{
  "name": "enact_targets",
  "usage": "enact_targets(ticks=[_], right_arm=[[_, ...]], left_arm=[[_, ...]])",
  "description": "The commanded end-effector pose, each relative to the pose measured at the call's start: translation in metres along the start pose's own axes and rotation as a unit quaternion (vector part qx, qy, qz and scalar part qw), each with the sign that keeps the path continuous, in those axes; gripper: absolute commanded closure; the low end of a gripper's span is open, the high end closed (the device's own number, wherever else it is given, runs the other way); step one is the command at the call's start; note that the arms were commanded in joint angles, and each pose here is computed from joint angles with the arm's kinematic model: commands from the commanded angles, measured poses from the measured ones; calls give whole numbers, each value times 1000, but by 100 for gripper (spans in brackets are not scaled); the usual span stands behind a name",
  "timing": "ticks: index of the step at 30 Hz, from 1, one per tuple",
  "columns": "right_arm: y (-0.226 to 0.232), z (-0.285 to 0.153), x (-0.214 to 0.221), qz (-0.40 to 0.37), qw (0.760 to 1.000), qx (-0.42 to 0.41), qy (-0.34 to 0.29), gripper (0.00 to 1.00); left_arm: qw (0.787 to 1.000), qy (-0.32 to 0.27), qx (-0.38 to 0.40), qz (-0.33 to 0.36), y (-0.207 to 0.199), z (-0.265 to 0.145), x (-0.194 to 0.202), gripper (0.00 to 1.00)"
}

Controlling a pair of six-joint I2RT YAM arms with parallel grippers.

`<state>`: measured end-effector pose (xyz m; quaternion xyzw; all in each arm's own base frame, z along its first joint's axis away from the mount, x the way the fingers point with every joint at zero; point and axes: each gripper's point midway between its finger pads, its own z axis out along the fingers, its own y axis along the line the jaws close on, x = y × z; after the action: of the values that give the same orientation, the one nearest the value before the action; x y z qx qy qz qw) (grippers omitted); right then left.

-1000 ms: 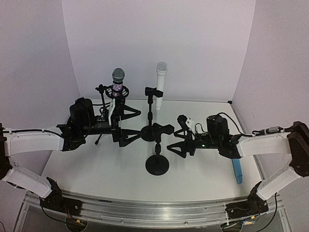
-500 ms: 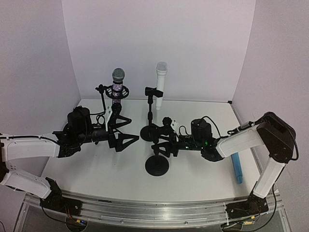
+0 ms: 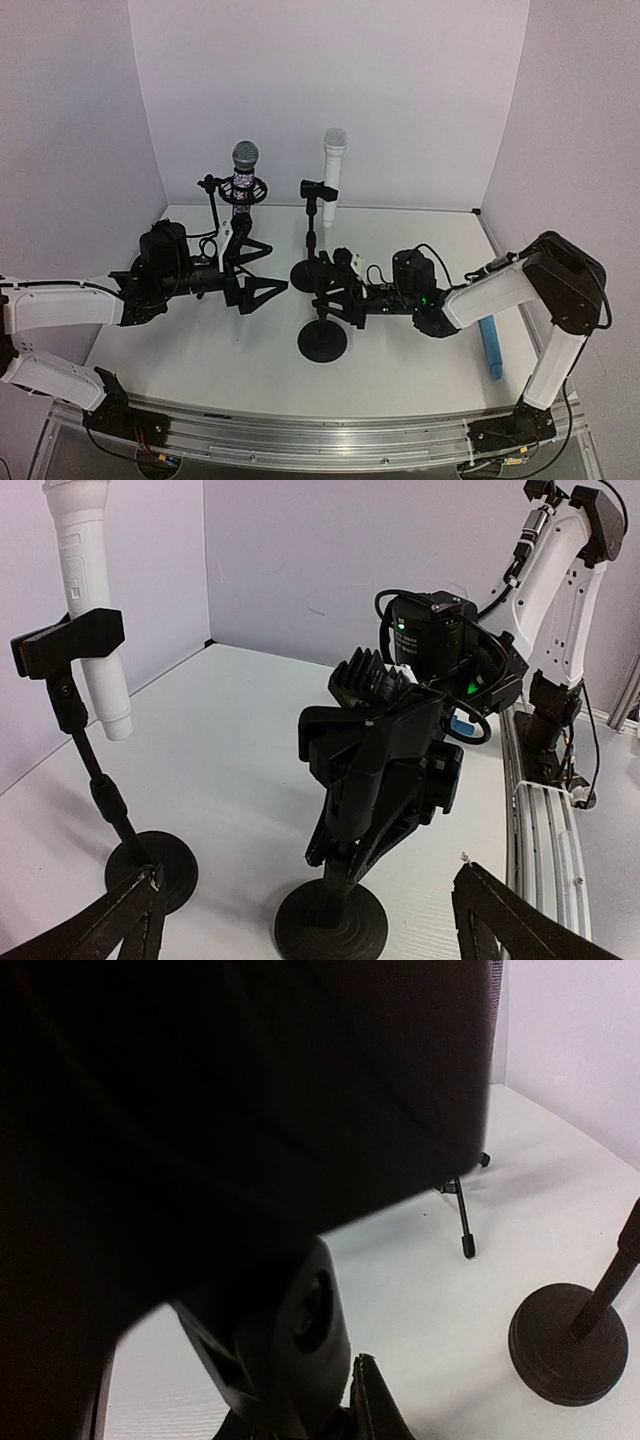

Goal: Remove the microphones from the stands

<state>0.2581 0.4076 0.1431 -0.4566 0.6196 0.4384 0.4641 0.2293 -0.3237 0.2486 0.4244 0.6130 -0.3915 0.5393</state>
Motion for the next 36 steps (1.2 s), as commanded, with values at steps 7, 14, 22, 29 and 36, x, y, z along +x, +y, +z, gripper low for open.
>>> enact_targets(ticks=[7,14,22,29,36], right_arm=[[-81,-71,-73,-33,995,37,-83,100],[-172,-126,-79,-43,987,120,-93,100],[-239,-166,-71,-47,975,198,-92,100],[-252,-180,-44,-29,971,224,-75,100],[-249,-186,-27,-23,966,249,-59,100]], left_arm=[[1000,-17,1,25,3,-1,-14,1],[999,-12,-4,29,5,0,-12,1],[999,-9,-12,38,10,0,-12,1],[999,-8,-13,38,12,-1,-11,1],[999,-8,-17,38,15,-2,-11,1]])
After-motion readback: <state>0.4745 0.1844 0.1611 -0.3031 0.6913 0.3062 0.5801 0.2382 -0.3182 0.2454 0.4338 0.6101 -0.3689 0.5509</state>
